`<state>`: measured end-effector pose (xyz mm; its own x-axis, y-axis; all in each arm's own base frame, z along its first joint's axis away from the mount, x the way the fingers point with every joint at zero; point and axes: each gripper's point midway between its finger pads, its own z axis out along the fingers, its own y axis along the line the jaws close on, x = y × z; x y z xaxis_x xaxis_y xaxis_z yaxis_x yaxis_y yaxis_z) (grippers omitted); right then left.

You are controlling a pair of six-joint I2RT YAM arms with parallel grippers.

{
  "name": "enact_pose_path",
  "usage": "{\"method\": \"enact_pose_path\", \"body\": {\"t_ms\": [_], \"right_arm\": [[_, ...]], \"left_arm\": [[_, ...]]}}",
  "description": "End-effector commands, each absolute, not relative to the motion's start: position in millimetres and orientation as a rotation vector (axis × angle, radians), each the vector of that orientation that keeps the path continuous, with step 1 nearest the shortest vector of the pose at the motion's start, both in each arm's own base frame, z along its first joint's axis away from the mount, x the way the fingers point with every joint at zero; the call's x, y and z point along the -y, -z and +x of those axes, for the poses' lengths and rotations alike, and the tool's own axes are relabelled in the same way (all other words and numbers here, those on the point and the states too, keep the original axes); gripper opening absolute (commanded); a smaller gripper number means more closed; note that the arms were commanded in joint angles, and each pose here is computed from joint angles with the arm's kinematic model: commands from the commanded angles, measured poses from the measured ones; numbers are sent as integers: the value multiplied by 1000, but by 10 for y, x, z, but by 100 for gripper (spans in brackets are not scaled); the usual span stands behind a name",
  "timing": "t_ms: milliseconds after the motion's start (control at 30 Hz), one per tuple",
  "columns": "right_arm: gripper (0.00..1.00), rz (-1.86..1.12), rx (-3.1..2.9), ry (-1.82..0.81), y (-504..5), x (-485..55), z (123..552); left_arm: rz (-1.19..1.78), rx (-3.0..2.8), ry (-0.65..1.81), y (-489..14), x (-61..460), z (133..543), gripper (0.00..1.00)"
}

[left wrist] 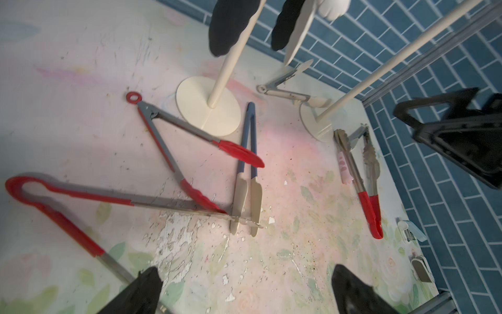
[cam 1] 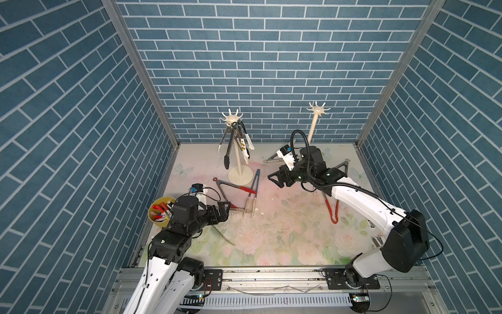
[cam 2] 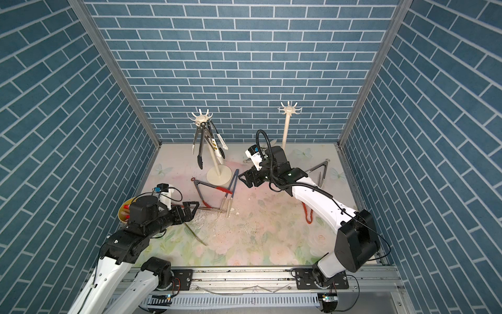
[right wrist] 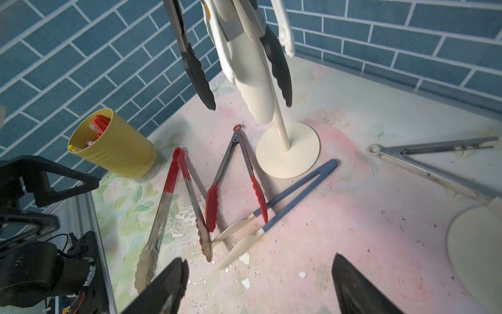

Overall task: Hang food tongs on kitchen utensil racks
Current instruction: Hang the food tongs on the rack, then pick up the food tongs from the center of the board.

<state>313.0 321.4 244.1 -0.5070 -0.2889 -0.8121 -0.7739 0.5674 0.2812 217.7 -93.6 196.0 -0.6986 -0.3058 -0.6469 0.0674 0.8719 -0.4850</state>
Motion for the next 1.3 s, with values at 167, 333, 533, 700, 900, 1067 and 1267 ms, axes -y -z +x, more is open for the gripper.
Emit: {"method": "enact_pose_path", "body": {"t_ms": [167,333,533,700,900,1067,1267], "right_arm": [[84,-827,-2026,-835,-2576,-3047,2812],[84,-833,-2034,-824,-2546,-2953,2670],[84,-834,-2056,-813,-2455,-2852,2552],[84,-830,-2076,-801,-2409,-2773,2481],[83,-822,-2082,-800,-2405,-2721,2427],[83,-822,-2084,-793,-2404,-2687,2399],[83,-823,-2083,-791,-2398,-2667,2376]], "left_arm": [[-459,-2434,461,-1450,685,2145,99],[-576,-2461,352,-1214,522,2127,98],[-679,-2482,304,-999,400,2118,98],[-721,-2510,263,-845,299,2129,97],[-756,-2547,244,-698,243,2170,93],[-770,-2580,198,-591,192,2167,88],[-773,-2604,165,-452,161,2190,80]]}}
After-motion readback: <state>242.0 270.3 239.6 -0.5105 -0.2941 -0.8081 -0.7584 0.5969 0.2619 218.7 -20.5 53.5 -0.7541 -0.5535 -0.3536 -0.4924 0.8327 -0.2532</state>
